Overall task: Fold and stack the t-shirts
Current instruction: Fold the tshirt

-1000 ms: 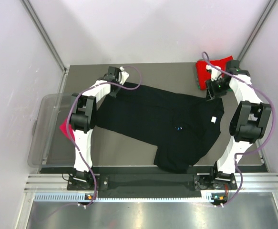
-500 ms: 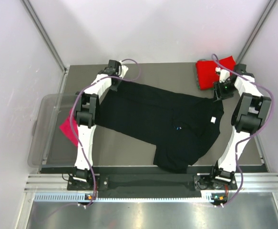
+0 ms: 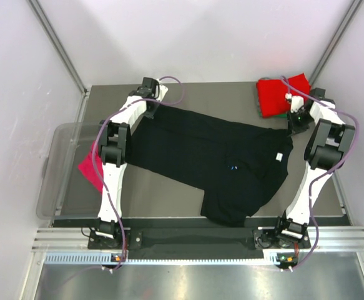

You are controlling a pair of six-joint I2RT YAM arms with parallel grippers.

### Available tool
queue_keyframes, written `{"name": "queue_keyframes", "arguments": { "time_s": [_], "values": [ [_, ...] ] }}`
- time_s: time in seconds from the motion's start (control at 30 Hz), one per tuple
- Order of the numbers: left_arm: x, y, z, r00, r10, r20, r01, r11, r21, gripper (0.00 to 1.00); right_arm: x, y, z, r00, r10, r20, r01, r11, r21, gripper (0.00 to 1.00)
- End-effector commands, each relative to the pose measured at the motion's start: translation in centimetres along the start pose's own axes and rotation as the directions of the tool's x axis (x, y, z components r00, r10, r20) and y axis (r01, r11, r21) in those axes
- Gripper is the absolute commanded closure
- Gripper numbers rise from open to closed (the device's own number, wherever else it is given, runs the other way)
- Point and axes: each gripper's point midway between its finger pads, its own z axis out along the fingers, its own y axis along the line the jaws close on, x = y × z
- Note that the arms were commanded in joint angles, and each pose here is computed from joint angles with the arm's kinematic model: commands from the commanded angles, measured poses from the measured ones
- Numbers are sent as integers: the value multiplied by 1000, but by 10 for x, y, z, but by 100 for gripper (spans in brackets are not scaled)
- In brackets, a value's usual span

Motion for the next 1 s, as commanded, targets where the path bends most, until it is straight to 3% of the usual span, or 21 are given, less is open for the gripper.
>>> {"name": "queue_keyframes", "arguments": {
  "time_s": [0.0,0.37,0.63,0.7,0.77,0.8,0.87,0.97],
  "values": [
    [24,-3,25,998,-17,-62,17,1000,2,80,2,-7,14,1000,2,-2,-3,1000,-24,98],
    [11,0,48,999,-22,-45,21,1000,-11,80,-23,-56,15,988,103,114,-110,992,59,100],
    [-22,3,51,998,-17,63,19,999,-36,79,-40,-72,23,982,113,150,-127,988,86,100],
    [-33,3,46,995,-14,96,18,999,-44,79,-45,-73,19,981,108,160,-123,989,88,95],
    [-50,7,29,990,-17,141,25,998,-54,79,-46,-71,11,981,102,166,-118,989,89,92],
    [-58,7,20,985,-41,165,49,998,-46,78,-48,-71,5,979,95,179,-114,989,98,86],
    [-85,16,-17,965,-74,250,86,996,-37,77,-54,-68,-24,972,71,226,-104,985,137,71],
    [-122,21,-87,922,-89,376,115,992,-47,74,-54,-59,-73,968,23,251,-75,977,198,65]
  ]
}}
